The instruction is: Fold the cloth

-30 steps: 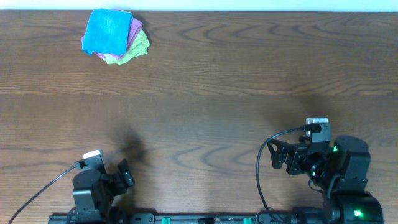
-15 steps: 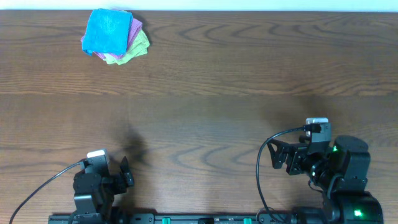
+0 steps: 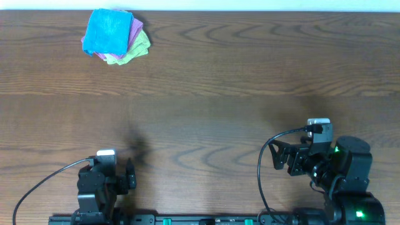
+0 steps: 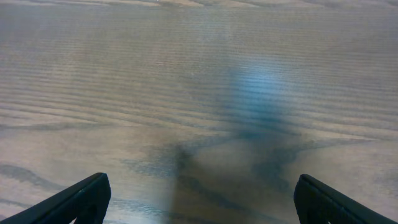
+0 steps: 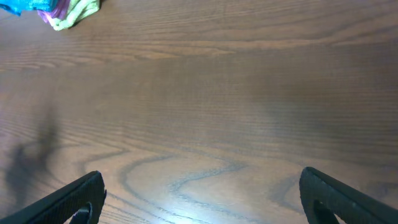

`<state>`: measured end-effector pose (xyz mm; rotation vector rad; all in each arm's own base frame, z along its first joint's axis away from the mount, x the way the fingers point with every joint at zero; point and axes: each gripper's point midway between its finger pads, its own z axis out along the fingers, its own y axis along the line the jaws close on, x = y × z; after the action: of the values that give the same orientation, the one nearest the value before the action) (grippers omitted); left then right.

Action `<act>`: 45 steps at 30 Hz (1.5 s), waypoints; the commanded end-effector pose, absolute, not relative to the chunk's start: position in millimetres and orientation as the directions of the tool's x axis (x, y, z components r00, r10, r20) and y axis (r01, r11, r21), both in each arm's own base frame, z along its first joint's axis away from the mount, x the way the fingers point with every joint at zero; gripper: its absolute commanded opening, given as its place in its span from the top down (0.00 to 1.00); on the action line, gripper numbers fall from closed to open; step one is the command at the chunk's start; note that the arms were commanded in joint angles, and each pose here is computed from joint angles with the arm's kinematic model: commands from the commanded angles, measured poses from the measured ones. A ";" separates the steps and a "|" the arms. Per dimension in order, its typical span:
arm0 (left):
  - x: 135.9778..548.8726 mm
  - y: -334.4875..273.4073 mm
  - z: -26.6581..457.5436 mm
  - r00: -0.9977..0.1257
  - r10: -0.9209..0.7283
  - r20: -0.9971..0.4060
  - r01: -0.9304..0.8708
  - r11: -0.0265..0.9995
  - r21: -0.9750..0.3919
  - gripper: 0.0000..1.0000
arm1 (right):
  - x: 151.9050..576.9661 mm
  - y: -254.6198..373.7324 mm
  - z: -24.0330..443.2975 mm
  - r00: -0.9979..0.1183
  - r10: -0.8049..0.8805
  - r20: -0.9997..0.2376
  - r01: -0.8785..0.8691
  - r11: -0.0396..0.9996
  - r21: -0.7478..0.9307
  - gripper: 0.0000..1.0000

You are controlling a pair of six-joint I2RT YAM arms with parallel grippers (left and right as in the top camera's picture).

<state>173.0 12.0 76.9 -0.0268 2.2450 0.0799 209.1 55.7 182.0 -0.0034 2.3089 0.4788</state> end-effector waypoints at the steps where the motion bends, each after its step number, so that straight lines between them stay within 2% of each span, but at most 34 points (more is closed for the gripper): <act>1: 165.1 13.5 53.2 -0.682 0.064 -0.729 -0.013 0.995 0.099 0.05 | 208.6 55.8 183.0 -0.709 0.159 -0.687 -0.137 0.925 0.355 0.01; 22: 165.0 13.6 53.2 -0.682 0.064 -0.728 -0.014 0.995 0.100 0.05 | 205.2 56.2 182.6 -0.711 0.159 -0.685 -0.136 0.924 0.356 0.01; 28: 165.0 13.6 53.2 -0.682 0.064 -0.728 -0.014 0.995 0.100 0.05 | 202.4 20.8 165.4 -0.626 0.146 -0.766 -0.009 0.981 0.194 0.01; 38: 165.0 13.6 53.2 -0.682 0.064 -0.728 -0.014 0.995 0.100 0.05 | 208.0 13.5 113.7 -0.499 0.142 -0.855 0.000 0.986 0.164 0.01; 45: 165.0 13.5 53.2 -0.682 0.064 -0.728 -0.013 0.995 0.099 0.05 | 207.2 4.5 96.1 -0.479 0.142 -0.866 0.042 0.989 0.139 0.01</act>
<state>173.3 12.0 76.7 0.0001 2.2437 0.0928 207.2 8.6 102.2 0.1063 2.0711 0.1421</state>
